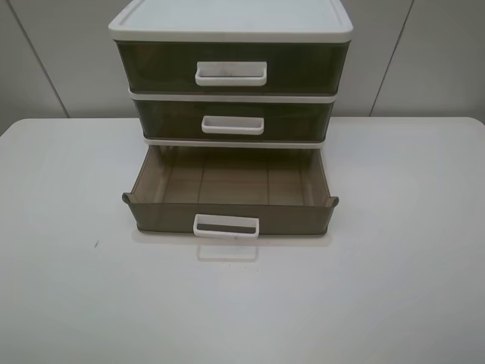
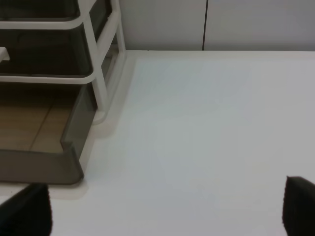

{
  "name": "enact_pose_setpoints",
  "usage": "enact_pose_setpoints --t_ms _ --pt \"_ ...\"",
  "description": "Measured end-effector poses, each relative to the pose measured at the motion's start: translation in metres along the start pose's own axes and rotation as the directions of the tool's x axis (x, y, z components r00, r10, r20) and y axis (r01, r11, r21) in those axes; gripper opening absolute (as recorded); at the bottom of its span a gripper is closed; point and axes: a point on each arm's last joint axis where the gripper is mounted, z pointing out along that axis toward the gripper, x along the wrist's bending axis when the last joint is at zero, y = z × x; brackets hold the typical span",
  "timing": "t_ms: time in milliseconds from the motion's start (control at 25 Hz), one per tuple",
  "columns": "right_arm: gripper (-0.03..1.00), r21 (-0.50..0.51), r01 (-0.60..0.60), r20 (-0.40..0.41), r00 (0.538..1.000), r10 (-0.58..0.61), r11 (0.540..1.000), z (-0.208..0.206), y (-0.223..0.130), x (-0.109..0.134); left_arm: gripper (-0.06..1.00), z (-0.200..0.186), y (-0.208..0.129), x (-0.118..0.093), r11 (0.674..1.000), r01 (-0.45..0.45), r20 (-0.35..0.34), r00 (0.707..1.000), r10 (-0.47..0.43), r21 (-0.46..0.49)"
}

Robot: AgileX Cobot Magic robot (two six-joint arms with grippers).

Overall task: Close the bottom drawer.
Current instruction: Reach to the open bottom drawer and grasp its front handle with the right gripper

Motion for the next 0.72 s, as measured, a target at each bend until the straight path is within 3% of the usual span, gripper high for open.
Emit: enact_pose_setpoints --t_ms 720 --pt "0.82 0.0 0.0 0.0 1.0 0.0 1.0 0.0 0.0 0.0 0.72 0.0 0.0 0.0 1.0 0.0 0.0 1.0 0.0 0.0"
